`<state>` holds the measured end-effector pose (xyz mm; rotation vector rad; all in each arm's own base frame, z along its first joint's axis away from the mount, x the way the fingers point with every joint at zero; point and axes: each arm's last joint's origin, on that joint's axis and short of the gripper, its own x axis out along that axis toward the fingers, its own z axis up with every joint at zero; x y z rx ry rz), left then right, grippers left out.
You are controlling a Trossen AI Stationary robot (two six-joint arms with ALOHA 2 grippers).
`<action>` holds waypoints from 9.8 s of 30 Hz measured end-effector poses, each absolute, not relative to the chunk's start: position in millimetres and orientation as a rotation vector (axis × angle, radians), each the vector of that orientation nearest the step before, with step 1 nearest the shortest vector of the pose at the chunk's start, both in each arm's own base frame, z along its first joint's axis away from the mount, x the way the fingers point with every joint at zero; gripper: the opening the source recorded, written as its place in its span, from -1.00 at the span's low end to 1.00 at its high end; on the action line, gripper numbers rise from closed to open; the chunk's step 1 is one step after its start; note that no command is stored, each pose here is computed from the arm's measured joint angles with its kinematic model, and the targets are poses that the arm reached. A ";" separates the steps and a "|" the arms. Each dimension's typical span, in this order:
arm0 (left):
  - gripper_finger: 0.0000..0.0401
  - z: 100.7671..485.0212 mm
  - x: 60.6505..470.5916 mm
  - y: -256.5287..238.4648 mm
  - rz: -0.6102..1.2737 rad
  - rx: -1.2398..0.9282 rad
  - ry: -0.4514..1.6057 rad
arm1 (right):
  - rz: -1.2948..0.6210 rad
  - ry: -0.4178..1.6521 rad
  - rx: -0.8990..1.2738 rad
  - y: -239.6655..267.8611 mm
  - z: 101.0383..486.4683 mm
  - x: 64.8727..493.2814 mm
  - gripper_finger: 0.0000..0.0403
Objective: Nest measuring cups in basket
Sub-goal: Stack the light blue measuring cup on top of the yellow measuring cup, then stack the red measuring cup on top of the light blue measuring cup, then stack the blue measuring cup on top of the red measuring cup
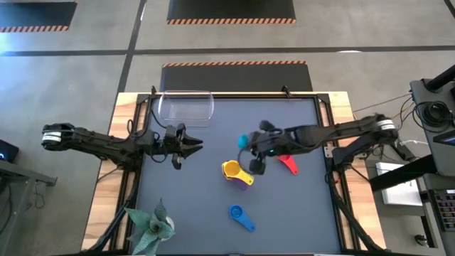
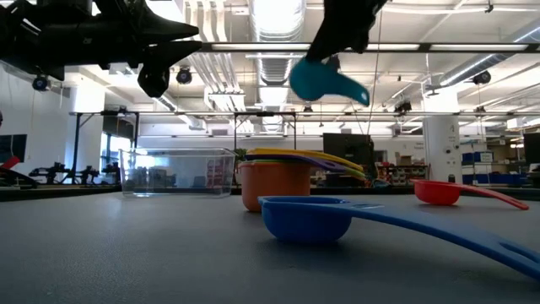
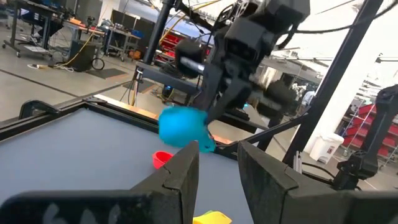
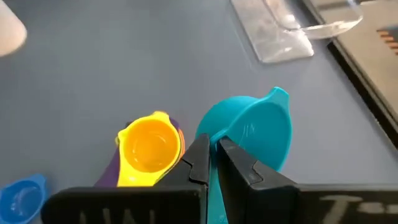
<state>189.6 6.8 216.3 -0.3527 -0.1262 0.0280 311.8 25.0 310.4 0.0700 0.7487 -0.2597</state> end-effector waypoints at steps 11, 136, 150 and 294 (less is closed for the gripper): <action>-0.53 215.7 189.6 6.8 0.029 -0.352 -0.120 | -0.167 0.869 0.064 37.1 276.4 356.9 -0.94; -0.53 211.5 190.0 7.0 0.041 -0.349 -0.076 | -0.509 1.120 0.388 -34.1 150.3 169.6 -0.55; -0.53 210.8 190.0 7.4 0.060 -0.349 -0.072 | -0.360 0.793 0.521 -35.1 203.1 209.0 -0.95; -0.53 192.6 199.5 6.2 0.077 -0.428 0.036 | -0.240 0.793 0.283 6.4 215.6 381.9 -0.80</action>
